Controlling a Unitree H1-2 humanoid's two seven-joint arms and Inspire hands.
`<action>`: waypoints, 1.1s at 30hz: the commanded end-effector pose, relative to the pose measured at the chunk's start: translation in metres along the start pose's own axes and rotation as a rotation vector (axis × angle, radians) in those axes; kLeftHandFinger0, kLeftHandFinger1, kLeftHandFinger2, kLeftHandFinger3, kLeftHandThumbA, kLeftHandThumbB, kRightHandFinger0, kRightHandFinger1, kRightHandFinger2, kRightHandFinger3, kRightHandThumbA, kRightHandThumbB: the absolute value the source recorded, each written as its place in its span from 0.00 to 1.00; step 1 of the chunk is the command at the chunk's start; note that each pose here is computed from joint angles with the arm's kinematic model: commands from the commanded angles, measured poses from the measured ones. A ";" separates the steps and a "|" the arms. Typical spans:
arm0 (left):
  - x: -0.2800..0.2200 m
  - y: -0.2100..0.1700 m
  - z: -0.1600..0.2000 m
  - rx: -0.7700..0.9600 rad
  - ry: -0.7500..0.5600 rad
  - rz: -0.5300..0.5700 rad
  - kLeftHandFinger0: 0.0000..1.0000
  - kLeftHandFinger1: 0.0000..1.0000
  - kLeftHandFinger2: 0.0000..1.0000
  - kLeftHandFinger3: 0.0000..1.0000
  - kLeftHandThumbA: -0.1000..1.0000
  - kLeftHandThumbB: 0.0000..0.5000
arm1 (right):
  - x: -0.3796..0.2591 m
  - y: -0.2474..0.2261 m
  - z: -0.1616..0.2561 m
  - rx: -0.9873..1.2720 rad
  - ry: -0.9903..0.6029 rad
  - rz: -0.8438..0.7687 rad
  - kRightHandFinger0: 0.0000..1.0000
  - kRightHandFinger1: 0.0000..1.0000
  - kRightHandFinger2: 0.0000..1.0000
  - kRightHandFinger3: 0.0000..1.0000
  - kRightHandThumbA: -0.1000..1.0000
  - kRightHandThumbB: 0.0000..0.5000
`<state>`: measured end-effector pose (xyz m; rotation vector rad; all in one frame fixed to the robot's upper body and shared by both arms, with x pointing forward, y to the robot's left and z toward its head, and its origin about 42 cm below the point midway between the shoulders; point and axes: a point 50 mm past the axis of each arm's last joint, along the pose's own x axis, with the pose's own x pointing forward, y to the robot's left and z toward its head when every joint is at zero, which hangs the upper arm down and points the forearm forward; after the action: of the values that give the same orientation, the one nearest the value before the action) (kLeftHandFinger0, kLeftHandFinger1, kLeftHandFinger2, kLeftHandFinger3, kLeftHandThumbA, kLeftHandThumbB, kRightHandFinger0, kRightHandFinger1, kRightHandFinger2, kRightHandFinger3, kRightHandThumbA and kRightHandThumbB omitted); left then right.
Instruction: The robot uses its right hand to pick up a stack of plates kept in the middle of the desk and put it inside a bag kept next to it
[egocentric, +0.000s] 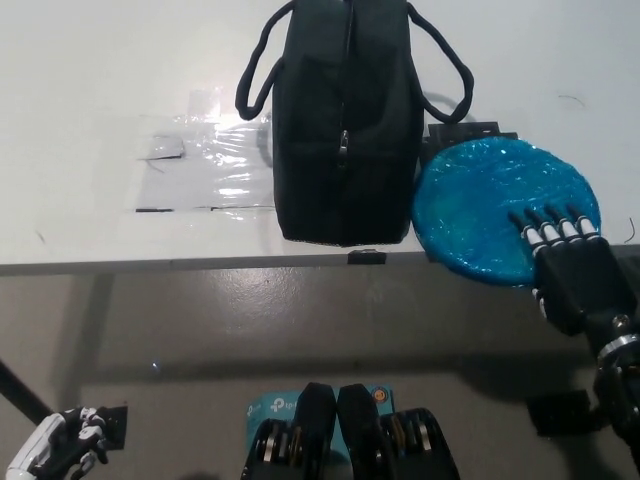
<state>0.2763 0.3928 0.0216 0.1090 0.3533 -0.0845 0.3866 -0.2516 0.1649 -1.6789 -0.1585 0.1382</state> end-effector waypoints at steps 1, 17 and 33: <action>-0.001 0.009 0.010 0.027 -0.046 -0.002 0.03 0.24 0.38 0.38 0.45 1.00 | 0.023 -0.024 -0.007 -0.295 0.027 -0.311 1.00 1.00 1.00 1.00 0.27 0.81; 0.002 0.007 0.012 0.052 -0.047 -0.005 0.02 0.23 0.37 0.35 0.44 1.00 | 0.013 -0.020 -0.004 -0.187 -0.258 -0.371 0.00 0.14 0.36 0.04 0.00 0.62; 0.001 0.006 0.012 0.049 -0.042 -0.007 0.02 0.23 0.37 0.36 0.43 1.00 | -0.001 -0.065 -0.019 0.752 0.054 -0.287 0.00 0.13 0.44 0.00 0.00 0.24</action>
<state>0.2768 0.3881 0.0195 0.1096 0.3568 -0.0940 0.3860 -0.2463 0.1752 -1.4513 -0.3847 0.0264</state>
